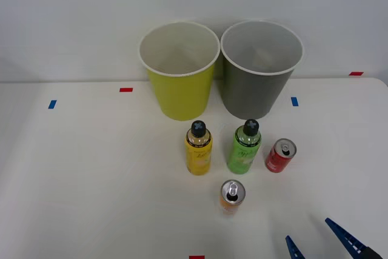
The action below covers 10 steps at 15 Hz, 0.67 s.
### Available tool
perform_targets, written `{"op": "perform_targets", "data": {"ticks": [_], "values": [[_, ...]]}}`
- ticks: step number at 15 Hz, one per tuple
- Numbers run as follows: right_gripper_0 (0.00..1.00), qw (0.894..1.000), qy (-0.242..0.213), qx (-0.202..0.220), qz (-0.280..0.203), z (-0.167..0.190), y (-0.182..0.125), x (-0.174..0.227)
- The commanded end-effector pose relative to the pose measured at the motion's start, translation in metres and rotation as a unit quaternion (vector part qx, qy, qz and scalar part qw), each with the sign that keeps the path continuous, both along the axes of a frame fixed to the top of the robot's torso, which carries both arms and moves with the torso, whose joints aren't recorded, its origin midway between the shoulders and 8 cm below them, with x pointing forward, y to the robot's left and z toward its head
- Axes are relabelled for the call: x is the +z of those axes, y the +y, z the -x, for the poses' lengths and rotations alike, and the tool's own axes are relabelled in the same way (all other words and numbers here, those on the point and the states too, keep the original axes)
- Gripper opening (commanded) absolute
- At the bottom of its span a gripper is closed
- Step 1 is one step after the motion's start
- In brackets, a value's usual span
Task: Put cans in the gray bin, plastic bottles in the light green bin
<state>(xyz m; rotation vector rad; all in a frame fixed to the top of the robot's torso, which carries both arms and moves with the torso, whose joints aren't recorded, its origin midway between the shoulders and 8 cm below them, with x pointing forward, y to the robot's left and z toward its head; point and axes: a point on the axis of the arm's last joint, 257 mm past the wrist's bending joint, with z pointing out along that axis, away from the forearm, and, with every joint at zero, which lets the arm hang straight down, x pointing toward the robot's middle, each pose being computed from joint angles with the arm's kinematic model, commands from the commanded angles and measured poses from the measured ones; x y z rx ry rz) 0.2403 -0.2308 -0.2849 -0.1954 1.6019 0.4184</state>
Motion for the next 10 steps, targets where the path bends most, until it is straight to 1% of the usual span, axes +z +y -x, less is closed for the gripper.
{"op": "perform_targets", "data": {"ticks": [1,10], "values": [[1.0,1.0,0.0,0.0,0.0,0.0,0.0,0.0],[1.0,1.0,0.0,0.0,0.0,0.0,0.0,0.0]]}}
